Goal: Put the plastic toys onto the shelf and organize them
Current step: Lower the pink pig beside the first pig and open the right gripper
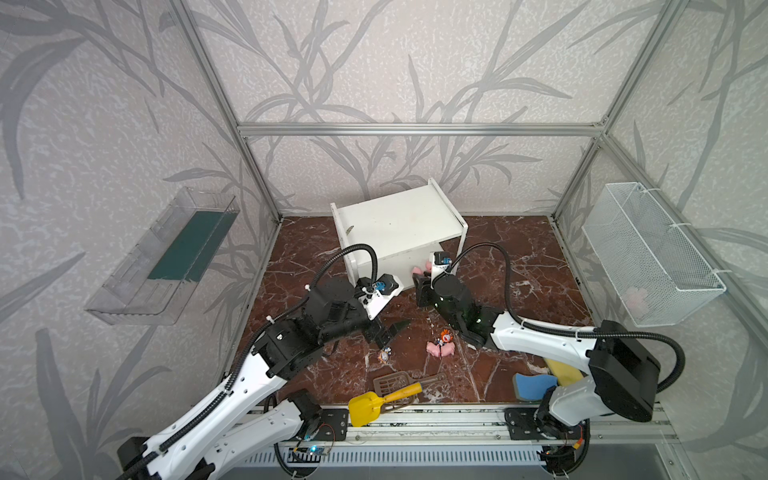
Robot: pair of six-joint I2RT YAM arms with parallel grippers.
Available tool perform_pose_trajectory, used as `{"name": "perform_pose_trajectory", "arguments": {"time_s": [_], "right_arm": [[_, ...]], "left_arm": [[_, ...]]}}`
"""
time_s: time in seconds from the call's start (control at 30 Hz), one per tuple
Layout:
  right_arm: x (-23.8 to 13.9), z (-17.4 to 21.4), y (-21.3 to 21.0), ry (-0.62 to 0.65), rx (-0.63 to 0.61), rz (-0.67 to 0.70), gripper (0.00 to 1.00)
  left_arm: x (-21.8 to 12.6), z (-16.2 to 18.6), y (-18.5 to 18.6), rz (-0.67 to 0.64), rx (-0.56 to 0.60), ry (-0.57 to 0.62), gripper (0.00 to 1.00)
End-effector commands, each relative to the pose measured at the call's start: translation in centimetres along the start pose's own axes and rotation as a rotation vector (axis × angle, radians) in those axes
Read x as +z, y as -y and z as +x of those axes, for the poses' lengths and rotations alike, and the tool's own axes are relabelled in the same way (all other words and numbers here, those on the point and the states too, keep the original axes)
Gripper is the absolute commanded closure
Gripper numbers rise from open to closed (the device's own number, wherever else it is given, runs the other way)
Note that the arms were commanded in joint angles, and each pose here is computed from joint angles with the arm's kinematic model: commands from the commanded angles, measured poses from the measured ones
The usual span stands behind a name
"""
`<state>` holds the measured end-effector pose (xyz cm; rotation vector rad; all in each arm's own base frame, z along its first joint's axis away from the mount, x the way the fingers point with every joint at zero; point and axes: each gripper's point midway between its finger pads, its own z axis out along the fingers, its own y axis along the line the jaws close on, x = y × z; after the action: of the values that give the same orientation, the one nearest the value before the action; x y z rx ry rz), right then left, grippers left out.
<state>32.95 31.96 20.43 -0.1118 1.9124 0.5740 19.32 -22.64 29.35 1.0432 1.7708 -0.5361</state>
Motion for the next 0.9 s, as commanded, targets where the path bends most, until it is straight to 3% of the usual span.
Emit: {"name": "perform_pose_trajectory", "arguments": {"time_s": [0.0, 0.23, 0.47, 0.77, 0.87], "right_arm": [[0.3, -0.2, 0.0, 0.014, 0.006, 0.022, 0.62], [0.2, -0.7, -0.2, 0.023, 0.007, 0.019, 0.54], [-0.4, -1.2, -0.2, 0.033, 0.008, 0.011, 0.51], [-2.6, -1.4, 1.0, 0.015, 0.046, 0.026, 0.41], [-3.6, -0.7, 1.2, -0.012, 0.042, 0.004, 0.42]], "left_arm": [[-0.2, -0.1, 0.0, 0.002, 0.022, 0.013, 0.01], [-0.2, 0.0, 0.1, 0.002, 0.022, 0.012, 0.01], [-0.2, 0.0, 0.1, 0.004, 0.021, 0.012, 0.01], [0.0, -0.1, 0.1, 0.012, 0.017, 0.01, 0.01], [-0.1, -0.1, -0.1, -0.001, 0.019, 0.013, 0.01]]}}
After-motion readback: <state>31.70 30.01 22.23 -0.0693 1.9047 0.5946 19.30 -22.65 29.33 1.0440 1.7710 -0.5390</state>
